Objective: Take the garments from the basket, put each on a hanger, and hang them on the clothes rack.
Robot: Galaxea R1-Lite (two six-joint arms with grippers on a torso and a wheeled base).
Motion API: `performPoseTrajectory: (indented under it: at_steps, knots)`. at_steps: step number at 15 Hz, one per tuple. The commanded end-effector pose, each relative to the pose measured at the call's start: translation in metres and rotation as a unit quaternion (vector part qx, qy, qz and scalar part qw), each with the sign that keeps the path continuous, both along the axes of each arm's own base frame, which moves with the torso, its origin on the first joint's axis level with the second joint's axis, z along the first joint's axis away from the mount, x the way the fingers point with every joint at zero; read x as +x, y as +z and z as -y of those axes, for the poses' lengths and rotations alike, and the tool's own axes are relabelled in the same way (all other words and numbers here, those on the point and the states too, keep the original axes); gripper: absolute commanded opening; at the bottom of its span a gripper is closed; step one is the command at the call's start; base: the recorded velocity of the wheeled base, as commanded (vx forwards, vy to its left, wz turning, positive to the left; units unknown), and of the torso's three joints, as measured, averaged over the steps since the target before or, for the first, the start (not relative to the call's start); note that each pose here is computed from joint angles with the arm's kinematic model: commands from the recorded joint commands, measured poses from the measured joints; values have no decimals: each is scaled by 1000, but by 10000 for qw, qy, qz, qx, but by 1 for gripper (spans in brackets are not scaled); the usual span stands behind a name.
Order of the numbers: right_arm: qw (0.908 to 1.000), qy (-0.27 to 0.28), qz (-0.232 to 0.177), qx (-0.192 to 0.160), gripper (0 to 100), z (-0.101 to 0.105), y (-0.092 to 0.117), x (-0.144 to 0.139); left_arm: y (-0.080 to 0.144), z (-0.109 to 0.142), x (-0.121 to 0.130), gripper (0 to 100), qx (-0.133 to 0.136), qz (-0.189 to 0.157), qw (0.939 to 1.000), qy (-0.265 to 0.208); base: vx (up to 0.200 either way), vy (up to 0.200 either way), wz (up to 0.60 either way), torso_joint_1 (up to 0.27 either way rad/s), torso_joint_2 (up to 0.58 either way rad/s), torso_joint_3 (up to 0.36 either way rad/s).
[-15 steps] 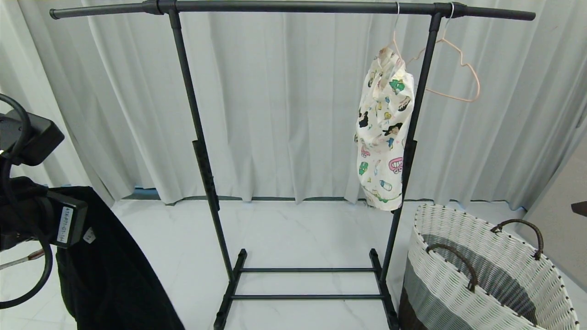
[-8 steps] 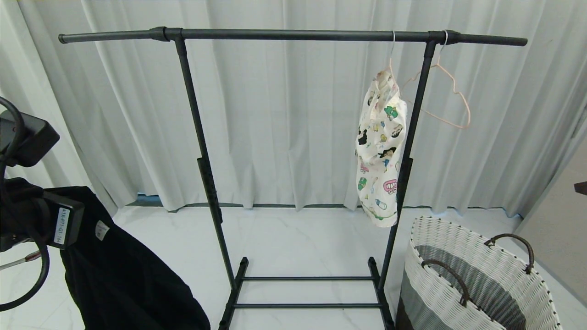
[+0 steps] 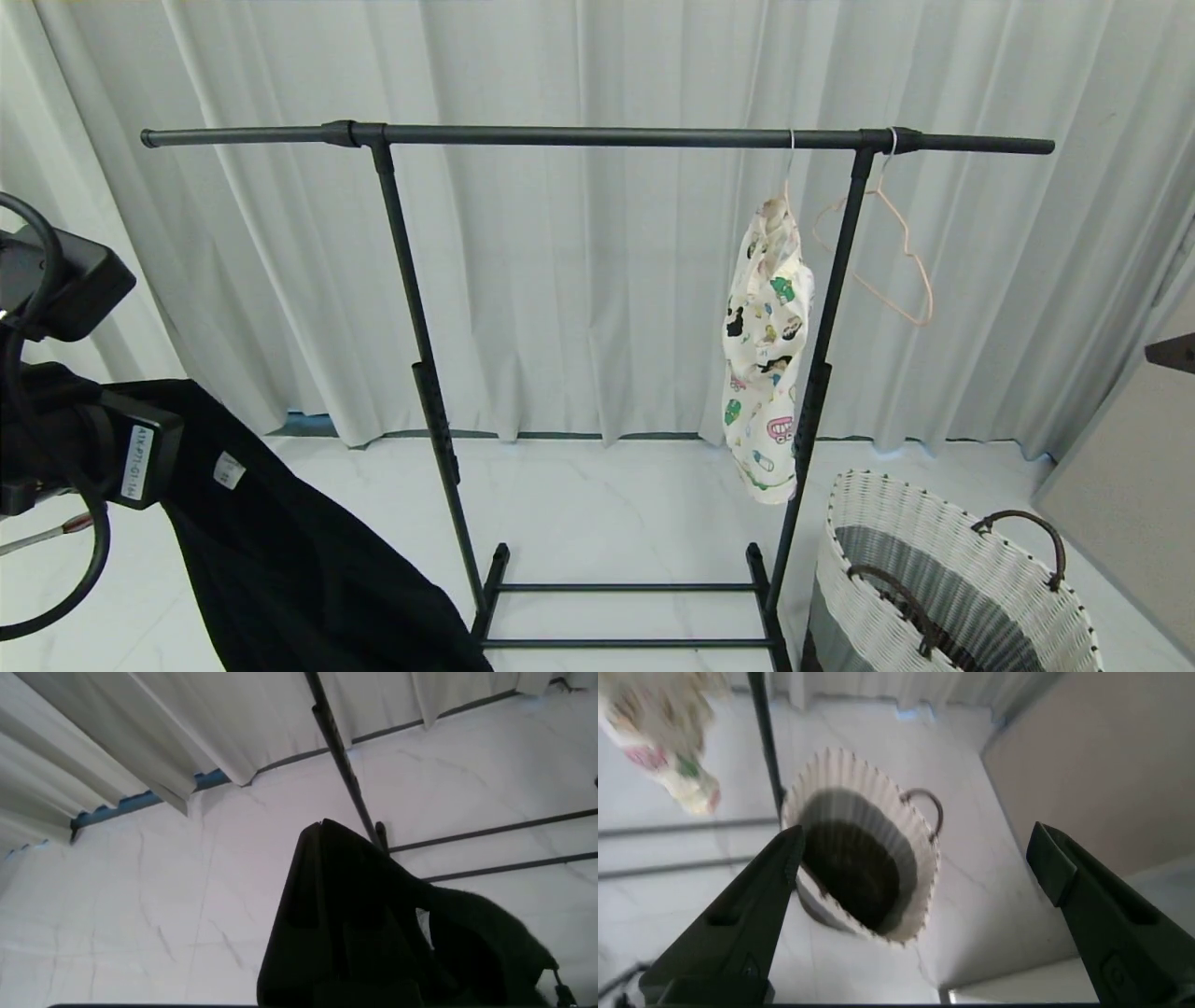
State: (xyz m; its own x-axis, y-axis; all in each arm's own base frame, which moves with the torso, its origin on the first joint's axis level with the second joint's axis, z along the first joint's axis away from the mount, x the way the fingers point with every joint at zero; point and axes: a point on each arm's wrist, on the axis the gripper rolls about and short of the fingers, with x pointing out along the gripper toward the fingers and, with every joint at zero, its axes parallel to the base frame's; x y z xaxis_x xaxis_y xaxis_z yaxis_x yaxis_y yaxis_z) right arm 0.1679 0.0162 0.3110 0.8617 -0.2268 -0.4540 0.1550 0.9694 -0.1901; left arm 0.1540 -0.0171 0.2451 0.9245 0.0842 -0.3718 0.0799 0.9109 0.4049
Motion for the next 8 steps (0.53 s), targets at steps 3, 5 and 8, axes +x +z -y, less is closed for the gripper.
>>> performPoseTrajectory:
  at_steps: [3, 5, 8]
  knots:
    - [9992, 180, 329, 169, 100, -3, 2, 16, -1, 2, 1, 0, 7, -34, 10000, -71, 0, 0, 0, 214, -494, -279]
    - [9985, 281, 414, 238, 100, -4, 3, 20, -1, 3, 1, 0, 7, -34, 10000, -78, 0, 0, 0, 227, -503, -278]
    - [9964, 491, 588, 357, 100, -7, 3, 29, -1, 4, 1, 0, 17, -34, 9999, -105, 0, 0, 0, 168, -364, -198]
